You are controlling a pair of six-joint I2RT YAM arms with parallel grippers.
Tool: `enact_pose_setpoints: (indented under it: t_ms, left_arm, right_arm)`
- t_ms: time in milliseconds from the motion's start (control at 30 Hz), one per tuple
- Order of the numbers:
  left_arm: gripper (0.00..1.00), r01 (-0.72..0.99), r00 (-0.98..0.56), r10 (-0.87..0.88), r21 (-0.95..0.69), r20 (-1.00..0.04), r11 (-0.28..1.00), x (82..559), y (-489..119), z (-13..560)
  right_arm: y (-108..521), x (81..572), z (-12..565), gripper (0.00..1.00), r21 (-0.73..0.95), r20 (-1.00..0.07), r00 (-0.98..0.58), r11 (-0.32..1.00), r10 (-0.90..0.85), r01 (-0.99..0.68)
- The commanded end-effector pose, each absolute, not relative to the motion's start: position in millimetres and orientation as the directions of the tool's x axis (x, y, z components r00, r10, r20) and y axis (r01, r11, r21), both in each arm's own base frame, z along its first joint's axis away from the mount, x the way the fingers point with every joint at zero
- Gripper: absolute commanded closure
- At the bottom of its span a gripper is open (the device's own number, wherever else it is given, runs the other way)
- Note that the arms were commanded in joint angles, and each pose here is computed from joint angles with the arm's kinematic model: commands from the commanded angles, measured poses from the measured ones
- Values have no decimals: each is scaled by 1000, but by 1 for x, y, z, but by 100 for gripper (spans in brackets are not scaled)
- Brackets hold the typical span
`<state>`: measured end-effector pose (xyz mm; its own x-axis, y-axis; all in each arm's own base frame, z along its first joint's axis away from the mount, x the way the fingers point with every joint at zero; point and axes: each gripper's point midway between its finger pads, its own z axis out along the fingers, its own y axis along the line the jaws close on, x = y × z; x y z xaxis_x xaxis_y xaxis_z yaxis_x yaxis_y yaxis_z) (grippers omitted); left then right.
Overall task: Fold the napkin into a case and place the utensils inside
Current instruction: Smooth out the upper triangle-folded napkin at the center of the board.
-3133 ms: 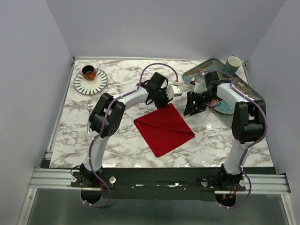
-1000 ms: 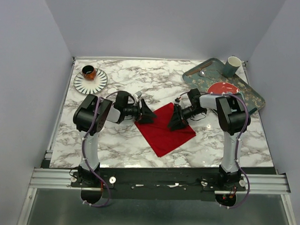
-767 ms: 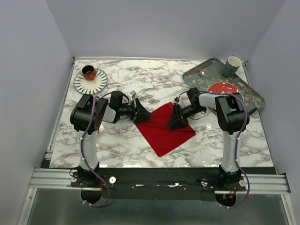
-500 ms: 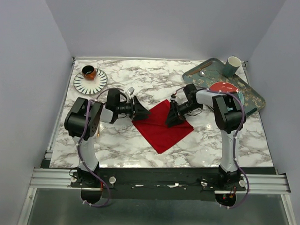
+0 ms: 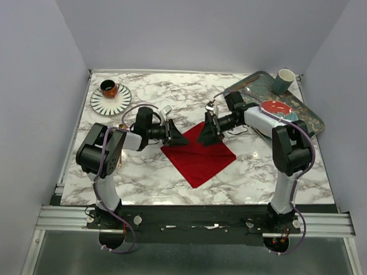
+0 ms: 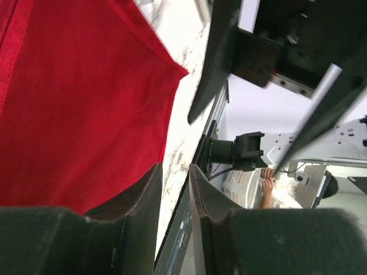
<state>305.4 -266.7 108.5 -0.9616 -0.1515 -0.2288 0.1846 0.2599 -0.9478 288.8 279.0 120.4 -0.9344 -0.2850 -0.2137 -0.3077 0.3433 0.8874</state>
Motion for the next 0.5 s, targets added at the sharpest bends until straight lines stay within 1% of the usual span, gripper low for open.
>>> enact_pose_setpoints:
  t_ms: [0, 33, 100, 133, 300, 433, 467]
  left_arm:
    - [71, 121, -974, -144, -943, -172, 310, 311, -277, 85]
    - [71, 91, -978, -146, -940, -146, 330, 311, -276, 78]
    - [73, 76, -980, -146, -936, -134, 344, 314, -277, 69]
    - [74, 48, -983, -149, -930, -109, 364, 313, -275, 63]
    - [79, -11, -987, -151, -909, -58, 417, 315, -272, 43]
    - [82, -37, -988, -148, -892, -34, 450, 314, -270, 32]
    - [83, -51, -989, -150, -888, -20, 457, 313, -270, 28]
  right_arm:
    - [298, 263, 105, 8, 934, -107, -943, 294, -315, -204]
    - [303, 258, 98, 7, 938, -70, -944, 301, -323, -173]
    - [308, 257, 90, 7, 940, -61, -942, 298, -329, -165]
    - [309, 257, 80, 7, 942, -29, -944, 308, -328, -136]
    - [307, 263, 57, 6, 938, 12, -948, 332, -317, -99]
    - [293, 264, 47, 6, 935, 16, -955, 342, -296, -91]
    - [288, 261, 43, 7, 934, 34, -957, 350, -289, -72]
